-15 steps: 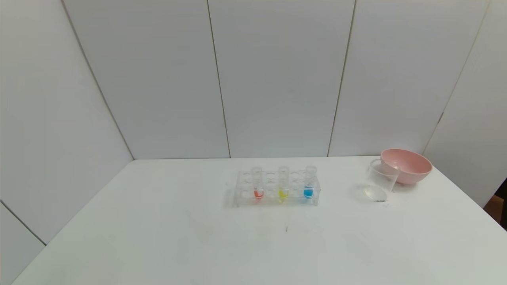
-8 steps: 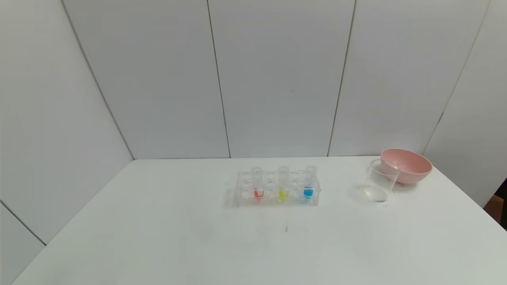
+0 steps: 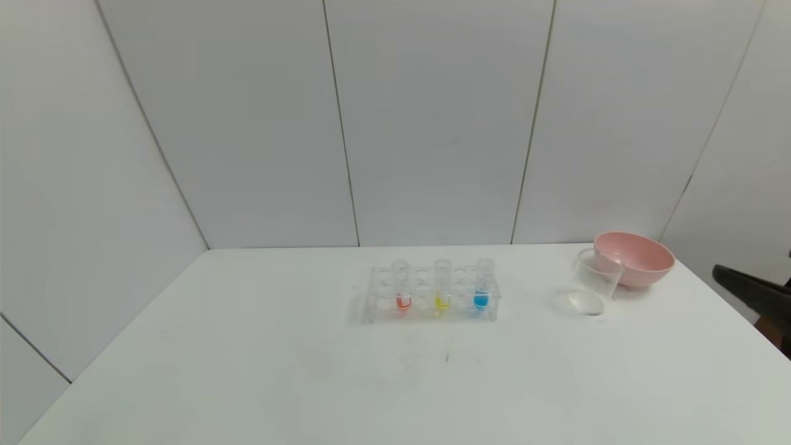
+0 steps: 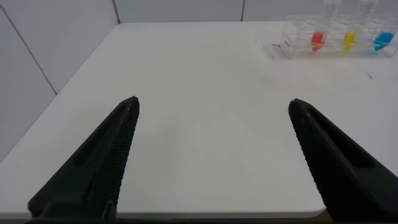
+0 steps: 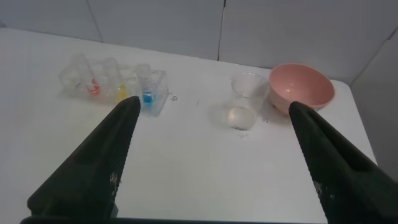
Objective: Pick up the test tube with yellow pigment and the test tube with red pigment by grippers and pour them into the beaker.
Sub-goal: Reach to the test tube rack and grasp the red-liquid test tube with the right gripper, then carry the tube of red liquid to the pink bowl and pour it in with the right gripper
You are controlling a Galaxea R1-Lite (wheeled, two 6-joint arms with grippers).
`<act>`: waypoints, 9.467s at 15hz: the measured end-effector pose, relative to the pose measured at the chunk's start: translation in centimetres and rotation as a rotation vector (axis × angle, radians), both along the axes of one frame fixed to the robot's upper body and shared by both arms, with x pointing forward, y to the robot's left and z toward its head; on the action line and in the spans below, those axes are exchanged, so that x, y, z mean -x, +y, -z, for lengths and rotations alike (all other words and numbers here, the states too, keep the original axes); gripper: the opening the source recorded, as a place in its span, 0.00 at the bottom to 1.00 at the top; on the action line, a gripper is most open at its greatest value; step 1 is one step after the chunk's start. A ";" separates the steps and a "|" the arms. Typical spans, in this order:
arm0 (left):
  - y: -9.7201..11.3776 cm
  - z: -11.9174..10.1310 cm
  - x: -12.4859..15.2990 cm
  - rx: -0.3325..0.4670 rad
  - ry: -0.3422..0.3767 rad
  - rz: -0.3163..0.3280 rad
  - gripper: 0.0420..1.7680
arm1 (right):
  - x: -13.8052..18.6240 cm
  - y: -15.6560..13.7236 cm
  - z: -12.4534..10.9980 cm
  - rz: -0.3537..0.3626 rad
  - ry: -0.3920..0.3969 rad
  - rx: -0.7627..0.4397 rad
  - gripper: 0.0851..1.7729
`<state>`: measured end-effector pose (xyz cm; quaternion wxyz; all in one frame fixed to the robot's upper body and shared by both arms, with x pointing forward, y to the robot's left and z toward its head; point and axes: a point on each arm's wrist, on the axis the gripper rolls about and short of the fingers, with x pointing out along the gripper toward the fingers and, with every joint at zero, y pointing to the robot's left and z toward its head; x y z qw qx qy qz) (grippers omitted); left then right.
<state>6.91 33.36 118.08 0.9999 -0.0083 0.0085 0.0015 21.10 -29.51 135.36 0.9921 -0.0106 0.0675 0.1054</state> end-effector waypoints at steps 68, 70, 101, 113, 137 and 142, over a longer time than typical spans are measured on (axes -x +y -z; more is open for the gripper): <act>0.0 0.0 0.0 0.000 0.000 0.000 0.97 | -23.1 33.2 15.9 0.086 0.210 0.029 0.24; 0.0 0.0 0.0 0.000 0.000 0.000 0.97 | -23.1 33.1 15.9 0.086 0.211 0.028 0.24; 0.0 0.0 0.0 0.000 0.000 0.000 0.97 | -18.3 29.5 9.3 -0.144 0.244 0.028 0.24; 0.0 0.0 0.0 0.000 0.000 0.000 0.97 | -15.1 9.9 7.3 -0.481 0.298 0.127 0.24; 0.0 0.0 0.0 0.000 0.000 0.000 0.97 | -23.1 -15.4 4.1 -0.401 0.376 0.440 0.24; 0.0 0.0 0.0 0.000 0.000 0.000 0.97 | -25.4 -13.7 2.8 -0.362 0.435 0.548 0.24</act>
